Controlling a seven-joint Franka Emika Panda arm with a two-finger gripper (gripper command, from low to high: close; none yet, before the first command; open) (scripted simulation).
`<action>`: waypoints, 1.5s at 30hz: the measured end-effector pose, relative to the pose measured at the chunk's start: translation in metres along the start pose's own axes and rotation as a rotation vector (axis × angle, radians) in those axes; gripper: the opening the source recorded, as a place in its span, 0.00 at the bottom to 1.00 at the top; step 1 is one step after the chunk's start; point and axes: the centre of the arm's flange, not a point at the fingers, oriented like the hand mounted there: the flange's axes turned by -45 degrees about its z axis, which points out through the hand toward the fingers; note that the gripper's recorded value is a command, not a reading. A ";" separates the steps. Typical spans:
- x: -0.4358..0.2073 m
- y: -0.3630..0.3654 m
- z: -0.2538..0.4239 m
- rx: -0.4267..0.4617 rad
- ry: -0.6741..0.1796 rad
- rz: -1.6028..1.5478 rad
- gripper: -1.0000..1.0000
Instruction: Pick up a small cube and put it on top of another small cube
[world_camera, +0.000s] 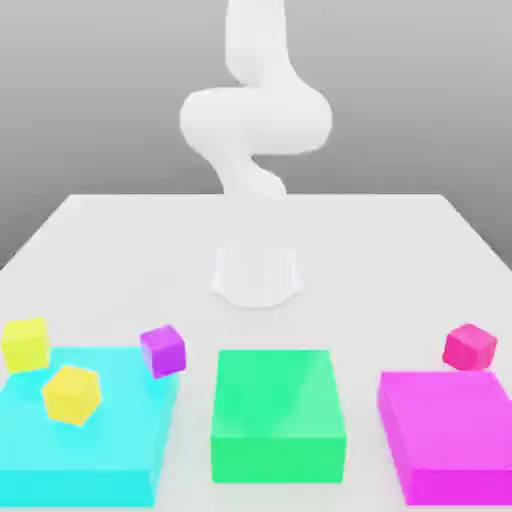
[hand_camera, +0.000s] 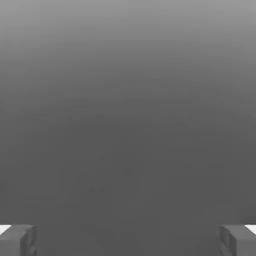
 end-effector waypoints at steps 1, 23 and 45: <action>-0.005 -0.017 0.024 0.023 -0.036 -0.018 0.50; -0.412 -0.300 0.271 0.183 -0.697 -0.543 0.50; -0.372 -0.255 0.284 0.143 -0.702 -0.489 0.00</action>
